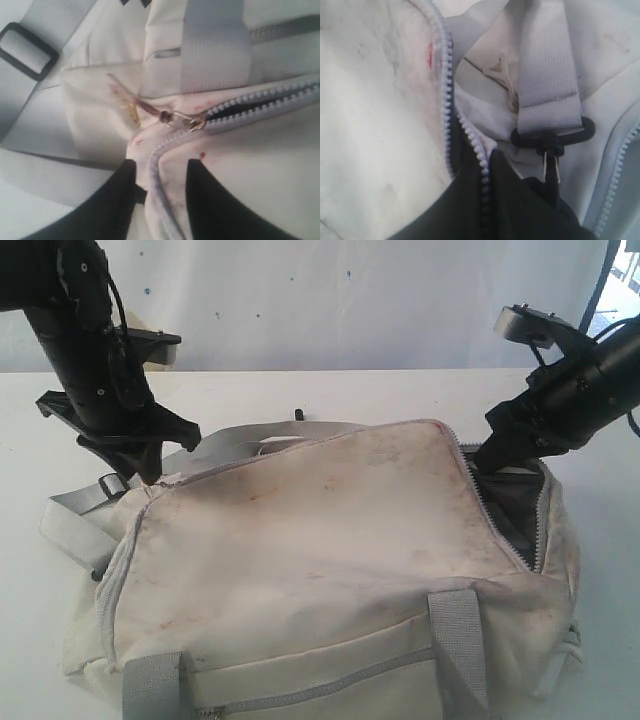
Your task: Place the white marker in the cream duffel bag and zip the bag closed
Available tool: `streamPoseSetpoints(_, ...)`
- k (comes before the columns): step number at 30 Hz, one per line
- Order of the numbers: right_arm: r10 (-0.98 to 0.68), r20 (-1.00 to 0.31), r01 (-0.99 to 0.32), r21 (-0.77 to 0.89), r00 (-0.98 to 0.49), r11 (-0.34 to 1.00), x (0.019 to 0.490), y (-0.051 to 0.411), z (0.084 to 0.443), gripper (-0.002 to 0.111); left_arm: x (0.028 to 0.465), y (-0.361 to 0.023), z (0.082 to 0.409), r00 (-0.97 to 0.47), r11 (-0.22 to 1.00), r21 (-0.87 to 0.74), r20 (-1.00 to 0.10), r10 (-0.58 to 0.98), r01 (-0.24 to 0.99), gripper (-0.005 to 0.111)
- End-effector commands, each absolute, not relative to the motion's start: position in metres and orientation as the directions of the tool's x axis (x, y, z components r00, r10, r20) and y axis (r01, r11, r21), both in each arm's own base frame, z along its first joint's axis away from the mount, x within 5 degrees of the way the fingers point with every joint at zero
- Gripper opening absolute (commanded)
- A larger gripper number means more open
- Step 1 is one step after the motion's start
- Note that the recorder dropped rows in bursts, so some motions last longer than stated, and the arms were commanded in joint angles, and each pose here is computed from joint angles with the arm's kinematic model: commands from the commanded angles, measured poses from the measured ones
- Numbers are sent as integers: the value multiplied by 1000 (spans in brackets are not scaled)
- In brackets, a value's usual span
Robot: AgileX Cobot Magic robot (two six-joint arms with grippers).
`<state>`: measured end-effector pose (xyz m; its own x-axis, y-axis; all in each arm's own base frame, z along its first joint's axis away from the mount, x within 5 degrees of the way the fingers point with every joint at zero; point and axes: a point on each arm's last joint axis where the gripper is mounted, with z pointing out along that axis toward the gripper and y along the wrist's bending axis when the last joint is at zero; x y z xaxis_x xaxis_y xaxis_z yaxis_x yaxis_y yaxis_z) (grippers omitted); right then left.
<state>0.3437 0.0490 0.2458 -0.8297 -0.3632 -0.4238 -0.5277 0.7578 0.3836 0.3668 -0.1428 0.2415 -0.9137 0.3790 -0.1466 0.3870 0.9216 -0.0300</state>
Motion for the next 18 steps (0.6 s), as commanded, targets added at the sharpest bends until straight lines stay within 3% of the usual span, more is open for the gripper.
streamPoseSetpoints(1,-355,-429,-521,377,-831,765,343,45,248,3,369,-148,247,-909,922,-85,-225,351,378,59)
streamPoseSetpoints(4,-323,-443,-506,400,-837,764,344,47,249,17,371,-149,248,-929,944,-101,-236,284,314,68)
streamPoseSetpoints(10,-219,-478,-449,444,-851,776,352,50,259,49,374,-152,262,-941,953,-143,-251,226,267,67)
streamPoseSetpoints(14,-83,-445,-309,464,-891,830,360,46,268,51,374,-154,267,-940,949,-160,-255,227,273,57)
streamPoseSetpoints(18,-96,-455,-331,472,-885,817,361,50,278,51,376,-152,266,-947,952,-180,-251,200,248,44)
